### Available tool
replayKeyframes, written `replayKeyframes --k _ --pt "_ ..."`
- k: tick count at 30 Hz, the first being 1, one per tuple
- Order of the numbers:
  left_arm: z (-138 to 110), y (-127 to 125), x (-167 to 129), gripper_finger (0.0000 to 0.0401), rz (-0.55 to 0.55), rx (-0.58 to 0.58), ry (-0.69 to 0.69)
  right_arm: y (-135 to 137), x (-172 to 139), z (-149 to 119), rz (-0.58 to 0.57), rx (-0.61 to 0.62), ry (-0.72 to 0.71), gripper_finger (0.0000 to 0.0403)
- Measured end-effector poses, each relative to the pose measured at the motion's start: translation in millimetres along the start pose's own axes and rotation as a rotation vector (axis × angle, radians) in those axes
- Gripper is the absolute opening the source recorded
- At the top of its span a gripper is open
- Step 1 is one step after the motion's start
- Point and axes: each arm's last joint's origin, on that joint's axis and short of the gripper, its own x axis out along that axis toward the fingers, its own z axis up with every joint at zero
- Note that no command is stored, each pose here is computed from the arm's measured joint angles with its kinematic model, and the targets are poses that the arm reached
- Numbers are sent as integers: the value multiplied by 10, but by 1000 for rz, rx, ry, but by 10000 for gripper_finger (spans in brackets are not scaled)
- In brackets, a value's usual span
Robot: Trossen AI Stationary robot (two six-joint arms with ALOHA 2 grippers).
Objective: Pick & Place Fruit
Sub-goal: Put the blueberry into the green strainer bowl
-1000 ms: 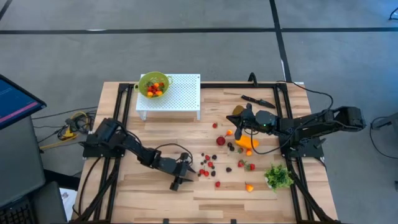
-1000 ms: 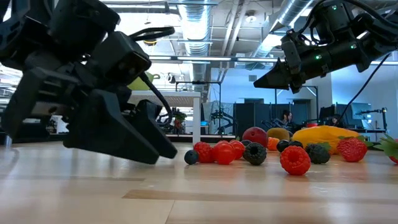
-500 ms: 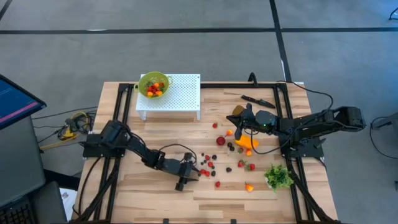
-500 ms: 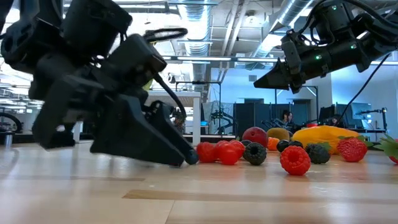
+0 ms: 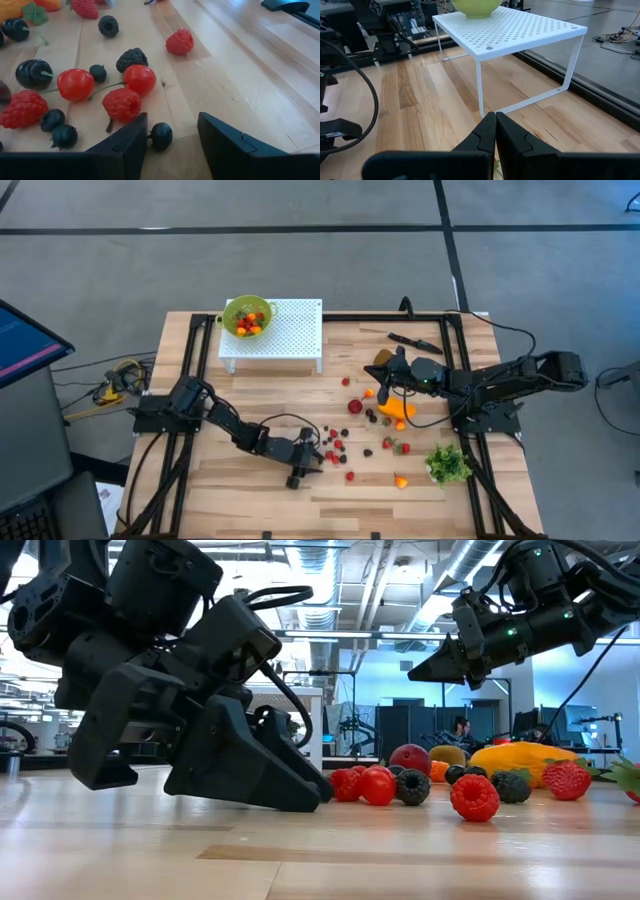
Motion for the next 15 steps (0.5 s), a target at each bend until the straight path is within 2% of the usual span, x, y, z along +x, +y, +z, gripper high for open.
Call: replayKeyframes --k 8,15 --pt "-8 -3 0 102 -2 -6 3 0 0 0 0 0 0 6" --pt "-12 -6 -1 63 -6 -5 4 0 0 0 0 0 0 6"
